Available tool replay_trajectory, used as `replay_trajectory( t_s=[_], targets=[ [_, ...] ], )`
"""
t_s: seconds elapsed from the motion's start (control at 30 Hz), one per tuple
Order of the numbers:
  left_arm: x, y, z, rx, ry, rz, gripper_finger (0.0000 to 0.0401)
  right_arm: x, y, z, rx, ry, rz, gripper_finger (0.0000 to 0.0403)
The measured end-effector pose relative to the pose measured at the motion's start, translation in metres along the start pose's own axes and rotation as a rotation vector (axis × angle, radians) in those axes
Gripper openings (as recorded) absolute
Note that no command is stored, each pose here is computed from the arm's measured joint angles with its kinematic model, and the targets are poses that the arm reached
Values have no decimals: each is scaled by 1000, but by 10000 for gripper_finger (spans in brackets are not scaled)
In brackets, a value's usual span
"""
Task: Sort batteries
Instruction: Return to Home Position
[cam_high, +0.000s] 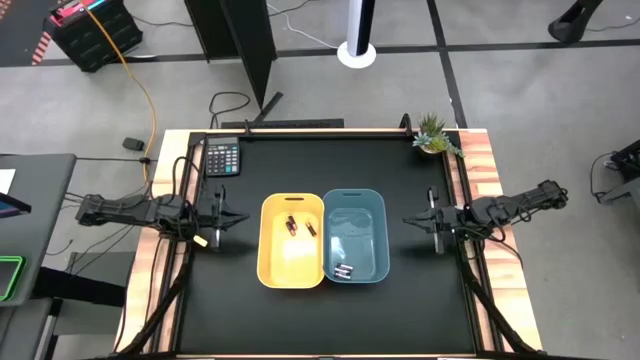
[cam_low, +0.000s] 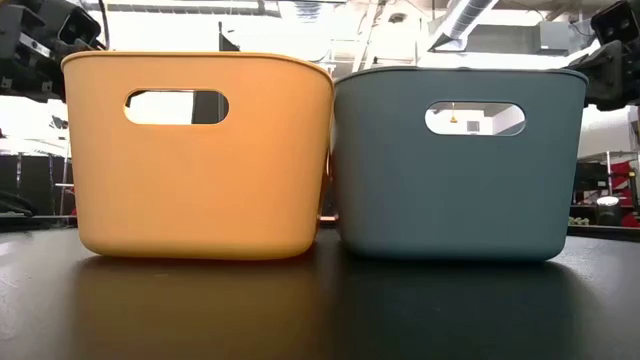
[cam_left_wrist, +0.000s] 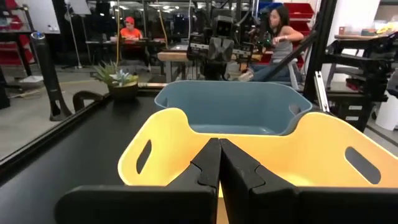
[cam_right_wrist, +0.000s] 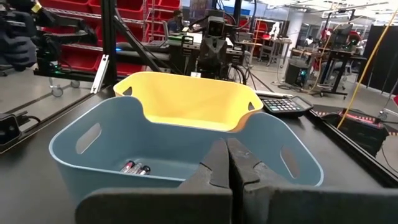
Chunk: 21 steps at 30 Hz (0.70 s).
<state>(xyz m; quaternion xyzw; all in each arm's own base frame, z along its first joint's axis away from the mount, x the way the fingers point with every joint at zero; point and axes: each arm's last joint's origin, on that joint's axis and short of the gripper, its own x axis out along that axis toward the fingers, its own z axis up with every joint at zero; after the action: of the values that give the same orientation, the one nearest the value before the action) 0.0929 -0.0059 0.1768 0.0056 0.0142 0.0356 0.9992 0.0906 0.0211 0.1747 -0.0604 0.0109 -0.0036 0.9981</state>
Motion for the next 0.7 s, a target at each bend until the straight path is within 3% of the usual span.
replay_trajectory(
  t_s=[0.7],
  targets=[
    [1,-1,-1,-47,2,-19,1,0,0,0,9,1,-2,29]
  ],
)
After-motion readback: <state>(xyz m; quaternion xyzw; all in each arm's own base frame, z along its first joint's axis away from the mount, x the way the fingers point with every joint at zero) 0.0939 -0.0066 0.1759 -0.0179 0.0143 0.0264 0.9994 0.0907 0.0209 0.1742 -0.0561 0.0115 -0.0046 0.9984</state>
